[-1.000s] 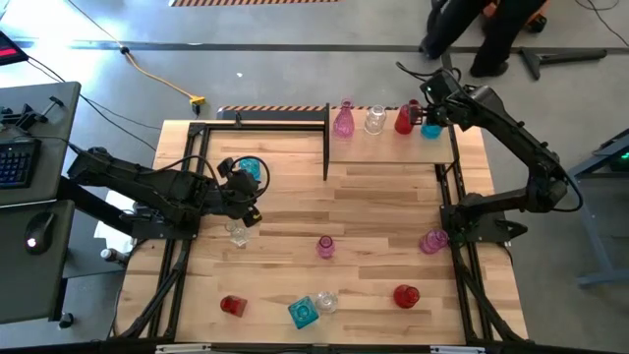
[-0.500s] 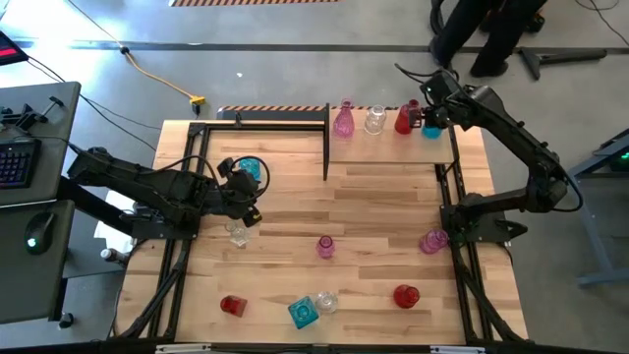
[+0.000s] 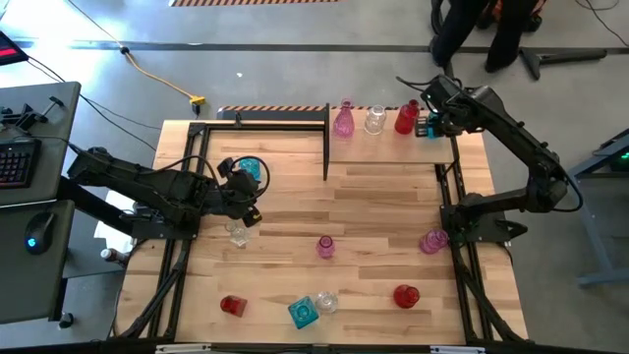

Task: Sort vases onto shelf
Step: Put the bottom right blue vase on the shelf

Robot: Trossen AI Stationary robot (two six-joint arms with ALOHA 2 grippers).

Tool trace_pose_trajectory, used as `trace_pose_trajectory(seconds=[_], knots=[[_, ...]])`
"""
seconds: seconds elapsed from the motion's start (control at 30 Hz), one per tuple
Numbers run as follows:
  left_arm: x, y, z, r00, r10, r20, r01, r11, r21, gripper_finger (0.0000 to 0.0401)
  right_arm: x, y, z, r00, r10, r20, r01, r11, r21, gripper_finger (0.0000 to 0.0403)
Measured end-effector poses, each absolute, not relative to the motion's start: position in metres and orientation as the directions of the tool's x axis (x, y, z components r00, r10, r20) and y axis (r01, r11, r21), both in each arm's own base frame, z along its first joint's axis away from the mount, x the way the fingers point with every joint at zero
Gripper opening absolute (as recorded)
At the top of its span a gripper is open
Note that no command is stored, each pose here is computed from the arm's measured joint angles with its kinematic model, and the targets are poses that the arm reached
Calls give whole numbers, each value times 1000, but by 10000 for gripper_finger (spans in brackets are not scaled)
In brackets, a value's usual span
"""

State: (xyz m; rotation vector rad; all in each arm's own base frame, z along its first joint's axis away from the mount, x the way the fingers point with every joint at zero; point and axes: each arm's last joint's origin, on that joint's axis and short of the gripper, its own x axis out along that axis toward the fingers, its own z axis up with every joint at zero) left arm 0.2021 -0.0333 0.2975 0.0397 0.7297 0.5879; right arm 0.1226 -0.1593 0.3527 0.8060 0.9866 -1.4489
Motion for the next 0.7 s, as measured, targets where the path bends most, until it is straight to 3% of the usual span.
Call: trace_pose_trajectory(seconds=[0.7], knots=[[202,-33,298,592,519,-617,-491,839,235,83,126,-168,335,-146,-461,-875,987,-12,-158,30]])
